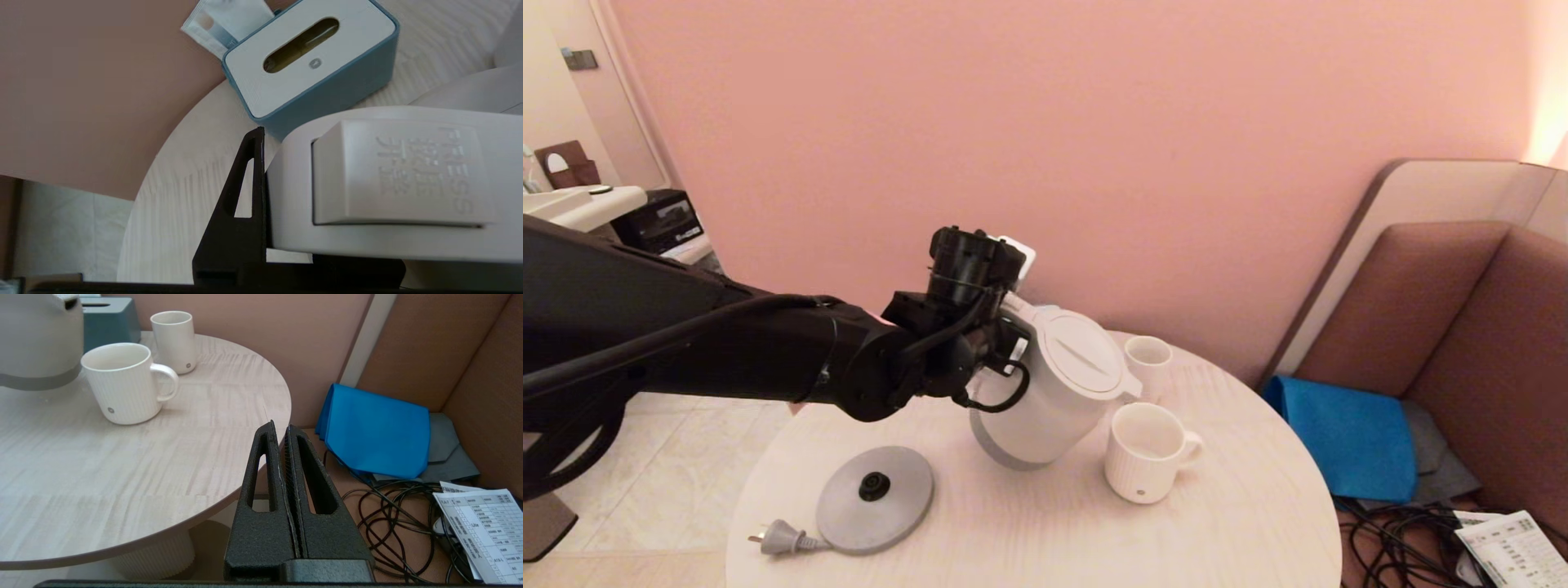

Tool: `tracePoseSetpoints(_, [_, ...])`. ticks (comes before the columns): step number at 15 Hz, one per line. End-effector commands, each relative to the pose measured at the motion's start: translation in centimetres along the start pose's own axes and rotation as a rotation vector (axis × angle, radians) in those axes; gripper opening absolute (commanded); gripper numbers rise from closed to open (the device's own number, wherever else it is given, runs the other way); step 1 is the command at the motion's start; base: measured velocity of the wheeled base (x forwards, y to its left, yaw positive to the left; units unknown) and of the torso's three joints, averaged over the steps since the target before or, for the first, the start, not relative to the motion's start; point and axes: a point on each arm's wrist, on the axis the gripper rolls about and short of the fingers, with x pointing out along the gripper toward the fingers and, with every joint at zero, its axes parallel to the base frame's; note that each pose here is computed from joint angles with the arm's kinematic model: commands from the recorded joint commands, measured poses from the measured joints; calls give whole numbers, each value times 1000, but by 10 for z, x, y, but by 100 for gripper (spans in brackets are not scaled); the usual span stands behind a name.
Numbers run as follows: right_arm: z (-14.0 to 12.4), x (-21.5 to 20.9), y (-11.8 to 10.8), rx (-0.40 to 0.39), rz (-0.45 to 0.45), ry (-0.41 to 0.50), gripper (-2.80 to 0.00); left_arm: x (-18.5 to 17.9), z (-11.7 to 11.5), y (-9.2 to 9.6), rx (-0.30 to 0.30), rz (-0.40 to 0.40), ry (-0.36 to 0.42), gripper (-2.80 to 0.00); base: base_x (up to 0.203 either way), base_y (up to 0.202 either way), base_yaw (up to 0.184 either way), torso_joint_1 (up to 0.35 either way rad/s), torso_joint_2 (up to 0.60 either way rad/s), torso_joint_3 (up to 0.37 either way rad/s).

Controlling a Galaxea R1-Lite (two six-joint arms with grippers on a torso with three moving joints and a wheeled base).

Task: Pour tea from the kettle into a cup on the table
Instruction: Pour water into the cup

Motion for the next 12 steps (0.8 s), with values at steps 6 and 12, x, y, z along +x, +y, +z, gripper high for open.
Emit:
tracePoseSetpoints(6, [0, 0, 0, 0, 0, 0, -280, -2, 14, -6, 51, 18, -37, -280, 0, 0, 0, 0, 0, 0])
tracePoseSetpoints(12, [0, 0, 0, 0, 0, 2, -280, 3, 21, -9, 81, 27, -55, -280, 0, 0, 0, 0, 0, 0])
